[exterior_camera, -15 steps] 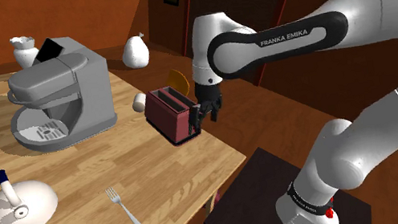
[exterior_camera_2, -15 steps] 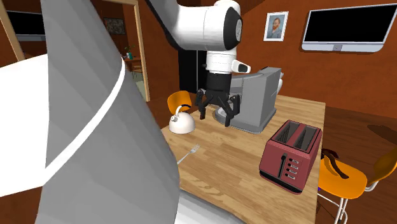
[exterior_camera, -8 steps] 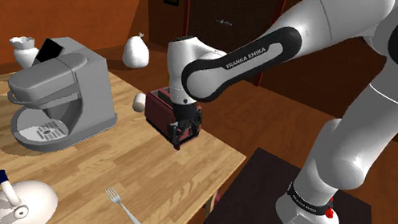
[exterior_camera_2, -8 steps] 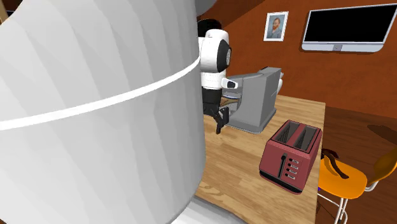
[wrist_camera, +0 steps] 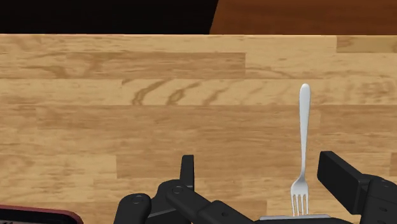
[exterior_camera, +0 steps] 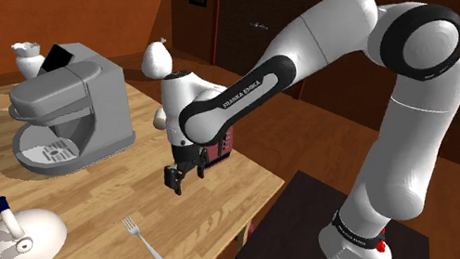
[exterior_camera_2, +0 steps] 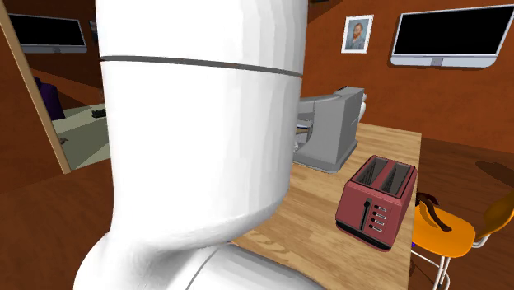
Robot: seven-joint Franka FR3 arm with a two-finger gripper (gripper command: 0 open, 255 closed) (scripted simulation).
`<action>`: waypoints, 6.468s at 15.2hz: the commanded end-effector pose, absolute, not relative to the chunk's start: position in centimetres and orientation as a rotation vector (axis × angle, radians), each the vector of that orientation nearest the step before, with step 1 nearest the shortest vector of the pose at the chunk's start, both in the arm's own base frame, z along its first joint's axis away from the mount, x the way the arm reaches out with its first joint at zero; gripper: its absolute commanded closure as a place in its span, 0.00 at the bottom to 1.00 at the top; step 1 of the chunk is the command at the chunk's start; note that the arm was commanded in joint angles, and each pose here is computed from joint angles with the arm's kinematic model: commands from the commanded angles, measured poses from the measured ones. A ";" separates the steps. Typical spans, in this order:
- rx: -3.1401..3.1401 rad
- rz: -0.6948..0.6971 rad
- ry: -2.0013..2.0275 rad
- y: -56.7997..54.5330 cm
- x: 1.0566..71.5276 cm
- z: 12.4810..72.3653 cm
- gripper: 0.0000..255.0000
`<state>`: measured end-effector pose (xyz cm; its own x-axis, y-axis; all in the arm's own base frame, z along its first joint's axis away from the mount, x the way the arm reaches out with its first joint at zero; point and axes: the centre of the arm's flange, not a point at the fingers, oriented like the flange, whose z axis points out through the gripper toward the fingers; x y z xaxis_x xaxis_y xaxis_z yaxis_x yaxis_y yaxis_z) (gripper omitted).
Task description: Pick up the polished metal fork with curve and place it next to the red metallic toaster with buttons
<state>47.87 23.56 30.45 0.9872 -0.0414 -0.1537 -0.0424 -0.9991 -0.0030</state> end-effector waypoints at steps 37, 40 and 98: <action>-3.111 0.277 0.109 36.7 57.9 9.8 1.00; -3.111 0.277 0.109 36.7 57.9 9.8 1.00; -3.111 0.277 0.109 32.8 57.3 37.4 1.00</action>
<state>57.53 33.95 37.42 0.9818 -0.0681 -0.1774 -0.0711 -0.9974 -0.0104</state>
